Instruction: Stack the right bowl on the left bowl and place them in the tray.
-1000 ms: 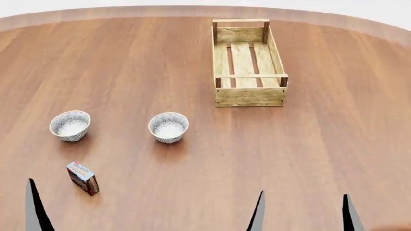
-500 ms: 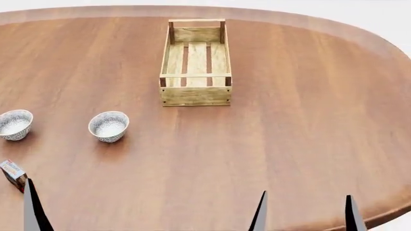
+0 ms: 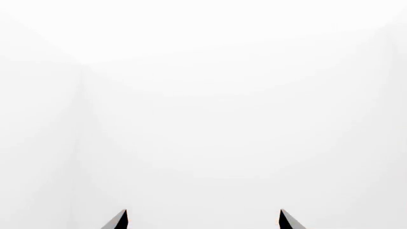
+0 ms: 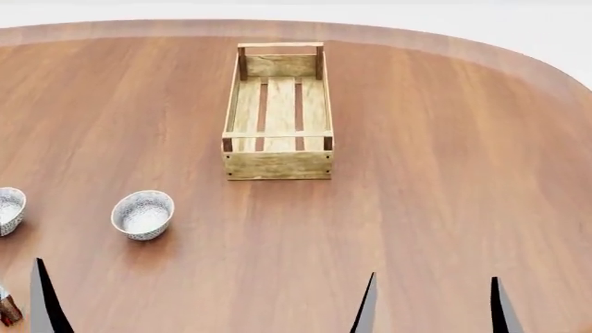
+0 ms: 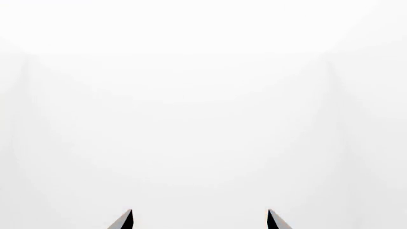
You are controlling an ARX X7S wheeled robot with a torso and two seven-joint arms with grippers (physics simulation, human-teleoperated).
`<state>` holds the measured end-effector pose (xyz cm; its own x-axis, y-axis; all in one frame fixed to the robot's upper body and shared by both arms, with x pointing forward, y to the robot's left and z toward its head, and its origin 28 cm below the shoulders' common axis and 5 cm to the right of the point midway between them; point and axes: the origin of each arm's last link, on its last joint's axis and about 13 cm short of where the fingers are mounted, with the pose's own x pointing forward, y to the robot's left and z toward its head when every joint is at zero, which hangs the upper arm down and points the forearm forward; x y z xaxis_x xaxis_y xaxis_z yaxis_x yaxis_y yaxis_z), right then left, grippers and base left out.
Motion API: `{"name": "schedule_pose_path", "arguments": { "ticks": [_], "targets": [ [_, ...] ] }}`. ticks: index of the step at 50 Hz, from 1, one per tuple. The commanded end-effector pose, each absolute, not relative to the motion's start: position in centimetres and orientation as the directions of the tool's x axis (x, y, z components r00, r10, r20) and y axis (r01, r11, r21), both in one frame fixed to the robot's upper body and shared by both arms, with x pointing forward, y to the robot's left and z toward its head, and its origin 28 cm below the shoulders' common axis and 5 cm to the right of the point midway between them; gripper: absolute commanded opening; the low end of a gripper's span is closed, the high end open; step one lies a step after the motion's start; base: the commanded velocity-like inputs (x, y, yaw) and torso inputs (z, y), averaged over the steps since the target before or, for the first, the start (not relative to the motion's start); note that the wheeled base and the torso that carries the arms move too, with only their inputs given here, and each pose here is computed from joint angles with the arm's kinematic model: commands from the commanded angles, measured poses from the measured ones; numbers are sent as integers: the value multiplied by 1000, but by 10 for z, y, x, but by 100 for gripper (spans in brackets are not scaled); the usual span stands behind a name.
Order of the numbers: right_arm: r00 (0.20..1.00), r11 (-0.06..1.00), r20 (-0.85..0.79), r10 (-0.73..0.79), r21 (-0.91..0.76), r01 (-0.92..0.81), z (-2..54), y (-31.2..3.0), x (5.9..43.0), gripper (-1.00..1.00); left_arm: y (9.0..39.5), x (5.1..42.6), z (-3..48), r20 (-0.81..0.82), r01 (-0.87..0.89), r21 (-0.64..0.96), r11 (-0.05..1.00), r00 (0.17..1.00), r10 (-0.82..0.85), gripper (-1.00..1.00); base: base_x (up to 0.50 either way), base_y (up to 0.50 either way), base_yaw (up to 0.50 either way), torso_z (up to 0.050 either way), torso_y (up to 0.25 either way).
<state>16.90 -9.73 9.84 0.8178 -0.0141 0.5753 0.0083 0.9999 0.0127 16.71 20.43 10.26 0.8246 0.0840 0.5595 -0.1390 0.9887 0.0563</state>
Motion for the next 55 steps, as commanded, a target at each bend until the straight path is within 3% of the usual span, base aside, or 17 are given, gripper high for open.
{"name": "schedule_pose_path", "arguments": {
  "ticks": [1,55],
  "targets": [
    [809,1000,588,-2,-22,19,101,-97,169,100,205,164,107,586,-147,66,987,807,81,100,500,0,0,0,0],
    [805,996,593,9,-73,44,100,-96,169,100,204,162,109,594,-140,77,987,802,67,100,500,5,0,0,0]
  ]
}}
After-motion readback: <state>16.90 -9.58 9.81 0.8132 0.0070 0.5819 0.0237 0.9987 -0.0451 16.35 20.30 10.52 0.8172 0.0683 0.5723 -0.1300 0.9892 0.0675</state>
